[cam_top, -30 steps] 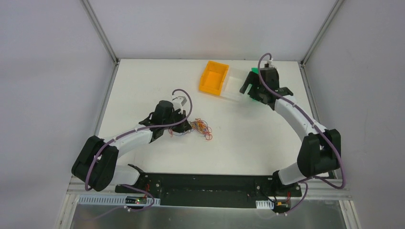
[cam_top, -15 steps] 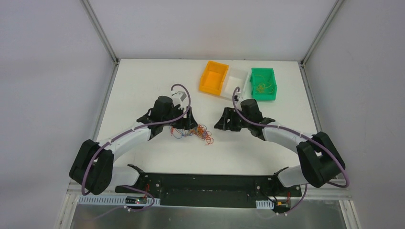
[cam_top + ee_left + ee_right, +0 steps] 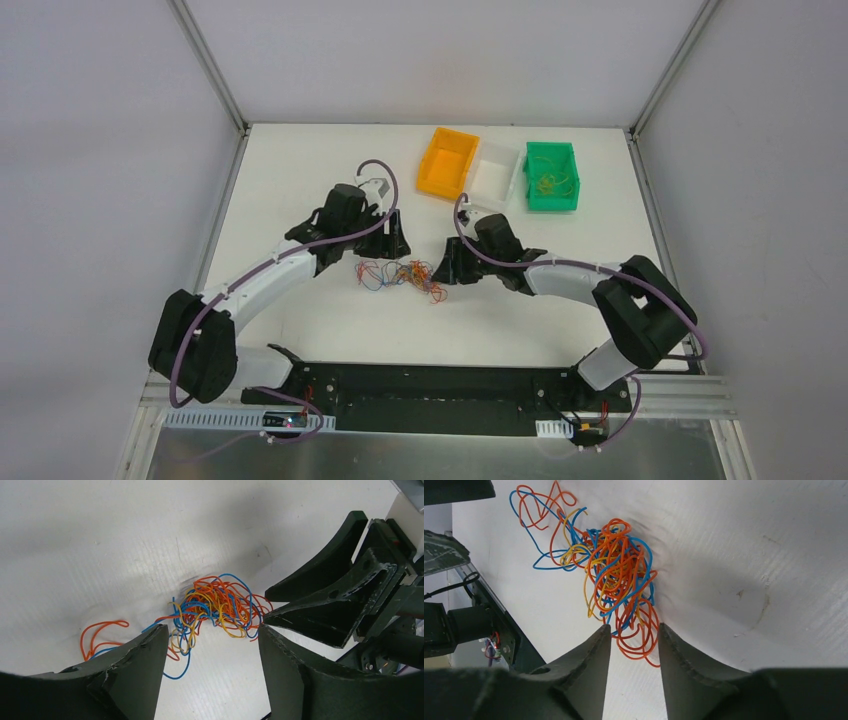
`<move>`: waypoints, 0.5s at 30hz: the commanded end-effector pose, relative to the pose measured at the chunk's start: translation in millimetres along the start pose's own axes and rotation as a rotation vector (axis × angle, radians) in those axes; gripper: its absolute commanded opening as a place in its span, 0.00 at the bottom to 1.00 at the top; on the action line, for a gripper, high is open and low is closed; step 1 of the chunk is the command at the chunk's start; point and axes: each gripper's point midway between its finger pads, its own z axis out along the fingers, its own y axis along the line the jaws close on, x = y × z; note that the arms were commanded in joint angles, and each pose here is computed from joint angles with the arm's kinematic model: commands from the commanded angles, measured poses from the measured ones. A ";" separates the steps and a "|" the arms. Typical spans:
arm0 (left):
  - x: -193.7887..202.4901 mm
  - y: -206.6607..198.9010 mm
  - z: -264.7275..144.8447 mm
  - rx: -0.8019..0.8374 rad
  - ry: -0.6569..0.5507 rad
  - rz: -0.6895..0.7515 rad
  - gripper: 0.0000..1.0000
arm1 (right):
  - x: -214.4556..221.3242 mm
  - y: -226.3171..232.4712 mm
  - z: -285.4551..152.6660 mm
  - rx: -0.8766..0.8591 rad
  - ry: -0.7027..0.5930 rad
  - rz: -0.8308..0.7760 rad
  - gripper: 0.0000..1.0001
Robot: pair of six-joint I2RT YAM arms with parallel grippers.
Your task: Untangle the cables
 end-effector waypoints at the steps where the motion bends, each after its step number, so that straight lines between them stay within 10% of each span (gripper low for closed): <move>1: 0.1 -10.1 4.6 0.008 0.057 -0.027 0.64 | -20.4 10.4 2.8 -0.005 -0.052 -0.043 0.34; 7: 2.6 -28.3 20.2 0.035 0.121 -0.004 0.55 | -25.2 13.5 -4.5 -0.015 -0.096 -0.050 0.01; 15: 12.6 -31.1 40.2 -0.014 0.213 0.002 0.50 | -28.6 11.7 -7.2 0.004 -0.120 -0.044 0.00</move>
